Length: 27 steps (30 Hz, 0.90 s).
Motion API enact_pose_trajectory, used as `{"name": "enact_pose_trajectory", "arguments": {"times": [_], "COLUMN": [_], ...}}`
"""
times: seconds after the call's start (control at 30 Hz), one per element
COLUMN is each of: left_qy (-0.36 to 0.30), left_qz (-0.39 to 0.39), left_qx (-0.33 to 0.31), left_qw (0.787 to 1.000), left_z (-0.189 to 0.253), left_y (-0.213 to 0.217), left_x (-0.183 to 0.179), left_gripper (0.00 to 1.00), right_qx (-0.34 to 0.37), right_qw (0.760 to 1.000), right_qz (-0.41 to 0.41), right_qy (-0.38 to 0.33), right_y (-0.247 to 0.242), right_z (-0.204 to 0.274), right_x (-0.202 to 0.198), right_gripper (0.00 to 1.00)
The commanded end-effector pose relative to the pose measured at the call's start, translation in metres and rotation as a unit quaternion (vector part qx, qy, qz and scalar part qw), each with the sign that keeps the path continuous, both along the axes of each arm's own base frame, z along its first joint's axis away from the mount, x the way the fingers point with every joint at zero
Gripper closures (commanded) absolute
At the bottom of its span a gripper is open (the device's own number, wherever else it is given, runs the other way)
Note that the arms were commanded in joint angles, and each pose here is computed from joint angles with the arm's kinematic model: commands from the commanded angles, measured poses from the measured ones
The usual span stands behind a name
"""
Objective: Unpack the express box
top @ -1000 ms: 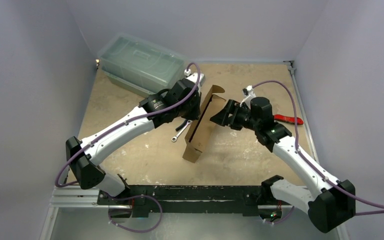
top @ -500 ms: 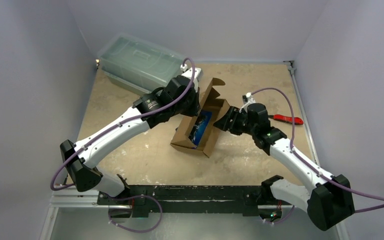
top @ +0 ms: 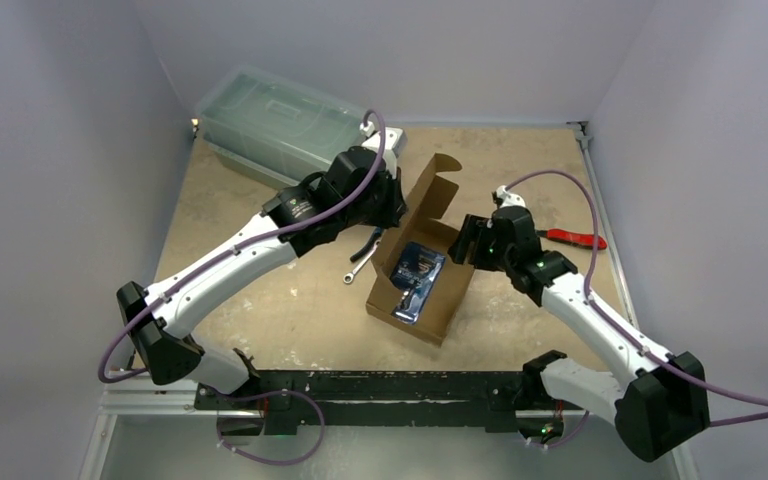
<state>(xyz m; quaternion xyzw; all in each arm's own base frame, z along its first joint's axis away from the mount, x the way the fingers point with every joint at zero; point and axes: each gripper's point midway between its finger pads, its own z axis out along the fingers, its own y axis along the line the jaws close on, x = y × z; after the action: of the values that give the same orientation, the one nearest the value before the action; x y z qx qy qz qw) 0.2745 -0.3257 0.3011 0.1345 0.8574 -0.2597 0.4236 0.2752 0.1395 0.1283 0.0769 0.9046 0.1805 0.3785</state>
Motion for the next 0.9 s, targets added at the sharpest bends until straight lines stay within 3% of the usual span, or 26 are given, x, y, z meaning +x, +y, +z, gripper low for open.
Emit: {"name": "enact_pose_trajectory", "arguments": {"times": [0.0,0.1,0.27,0.37,0.47,0.63,0.87], "left_qy": [-0.038,-0.043,-0.057,-0.064,-0.064,-0.069,-0.083], "left_qz": [-0.003,0.011,0.040,0.045,0.040,0.029,0.035], "left_qx": [-0.073,-0.081,-0.070,-0.074,-0.083,-0.076,-0.057], "left_qw": [0.997,0.996,0.995,0.994,0.994,0.994,0.994], "left_z": [0.048,0.049,0.042,0.037,0.035,0.035,0.037], "left_y": [-0.005,-0.001,0.017,0.025,0.028,0.031,0.047], "left_x": [-0.002,0.000,0.006,0.008,0.008,0.010,0.020], "left_gripper": [1.00,1.00,1.00,1.00,1.00,1.00,1.00], "right_qx": [-0.023,-0.030,-0.029,-0.030,-0.041,-0.077,-0.094], "right_qw": [0.997,0.985,0.955,0.929,0.884,0.876,0.859], "right_qz": [0.056,0.156,0.264,0.305,0.385,0.430,0.460], "right_qy": [-0.046,-0.074,-0.133,-0.209,-0.261,-0.206,-0.204], "right_y": [0.016,0.057,0.090,0.101,0.120,0.131,0.155], "right_z": [0.027,0.033,0.025,0.023,0.022,-0.005,-0.036], "right_x": [0.006,-0.005,-0.011,-0.005,-0.008,0.002,0.001], "right_gripper": [0.20,0.12,0.12,0.13,0.16,0.22,0.25]}}
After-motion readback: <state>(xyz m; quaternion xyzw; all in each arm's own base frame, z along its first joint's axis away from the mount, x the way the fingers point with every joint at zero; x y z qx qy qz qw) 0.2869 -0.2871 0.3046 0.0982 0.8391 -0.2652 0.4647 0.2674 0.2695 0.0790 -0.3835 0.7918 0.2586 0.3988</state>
